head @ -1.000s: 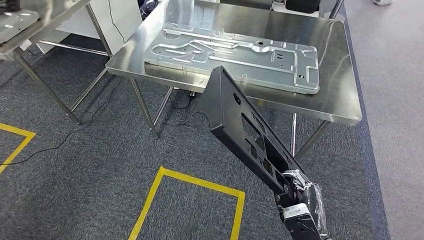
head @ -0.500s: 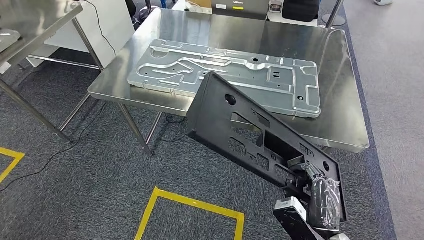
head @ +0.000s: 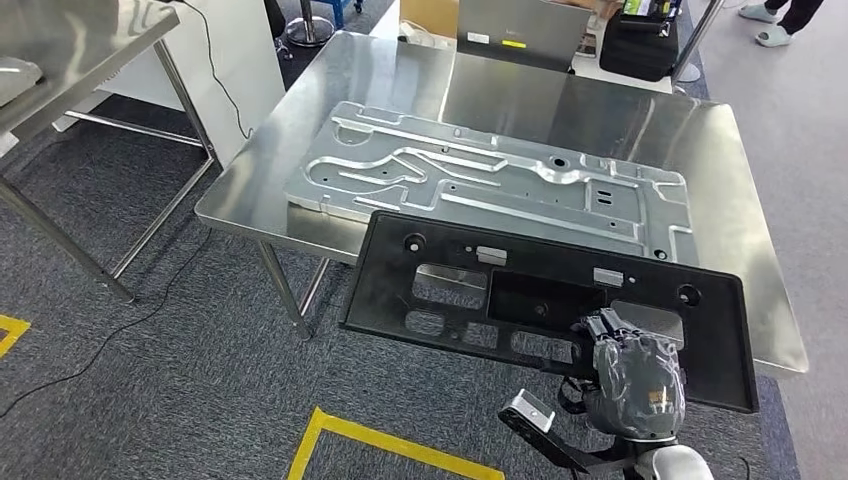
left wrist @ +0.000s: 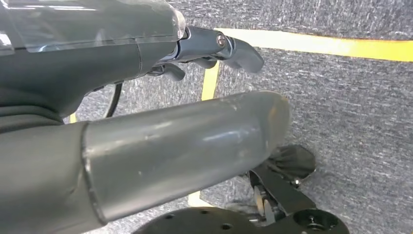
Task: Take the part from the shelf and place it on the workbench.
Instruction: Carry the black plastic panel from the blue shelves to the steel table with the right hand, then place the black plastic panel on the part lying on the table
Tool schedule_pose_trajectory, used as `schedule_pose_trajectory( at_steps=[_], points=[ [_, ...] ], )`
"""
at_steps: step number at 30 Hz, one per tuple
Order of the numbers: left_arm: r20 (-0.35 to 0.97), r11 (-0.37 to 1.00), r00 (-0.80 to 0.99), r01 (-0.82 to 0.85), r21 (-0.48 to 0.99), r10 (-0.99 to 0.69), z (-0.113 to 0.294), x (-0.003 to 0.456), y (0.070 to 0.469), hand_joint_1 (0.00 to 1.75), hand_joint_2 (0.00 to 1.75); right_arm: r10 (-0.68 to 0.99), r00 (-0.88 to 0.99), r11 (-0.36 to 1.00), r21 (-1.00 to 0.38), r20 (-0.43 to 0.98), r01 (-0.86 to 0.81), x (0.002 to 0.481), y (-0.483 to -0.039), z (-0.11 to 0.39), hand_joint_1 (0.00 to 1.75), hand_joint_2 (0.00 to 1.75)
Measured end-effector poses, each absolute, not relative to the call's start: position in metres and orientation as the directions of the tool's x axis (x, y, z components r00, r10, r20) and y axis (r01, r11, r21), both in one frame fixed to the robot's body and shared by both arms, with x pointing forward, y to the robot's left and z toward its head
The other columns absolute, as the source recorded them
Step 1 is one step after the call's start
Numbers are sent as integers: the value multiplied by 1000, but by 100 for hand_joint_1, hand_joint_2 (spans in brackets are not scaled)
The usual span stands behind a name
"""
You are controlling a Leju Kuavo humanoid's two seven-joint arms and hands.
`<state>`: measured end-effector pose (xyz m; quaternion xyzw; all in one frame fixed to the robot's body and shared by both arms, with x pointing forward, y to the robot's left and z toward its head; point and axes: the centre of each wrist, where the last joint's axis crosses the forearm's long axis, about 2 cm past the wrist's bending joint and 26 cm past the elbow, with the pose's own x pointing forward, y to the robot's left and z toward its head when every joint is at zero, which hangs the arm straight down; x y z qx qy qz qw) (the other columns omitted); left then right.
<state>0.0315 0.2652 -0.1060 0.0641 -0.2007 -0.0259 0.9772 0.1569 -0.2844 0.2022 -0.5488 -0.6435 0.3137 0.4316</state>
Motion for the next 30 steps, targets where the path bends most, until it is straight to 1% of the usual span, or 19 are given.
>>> schedule_pose_trajectory(
  at_steps=[4,9,13,20,30],
  points=[
    [386,992,919,30,119,-74,-107,29,262,0,0,986,-25,161,-892,166,423,159,-290,199,175,175],
    [401,993,913,35,110,-77,-107,35,262,0,0,989,-16,138,-893,145,427,162,-297,200,175,175],
    [406,993,911,35,113,-79,-107,37,264,0,0,988,8,134,-897,151,422,163,-305,197,175,175],
    [384,992,920,37,122,-82,-109,25,271,0,0,987,54,117,-909,151,401,163,-318,189,175,175],
    [392,992,917,34,122,-79,-109,29,272,0,0,980,125,95,-910,158,403,161,-344,186,175,175]
  ],
)
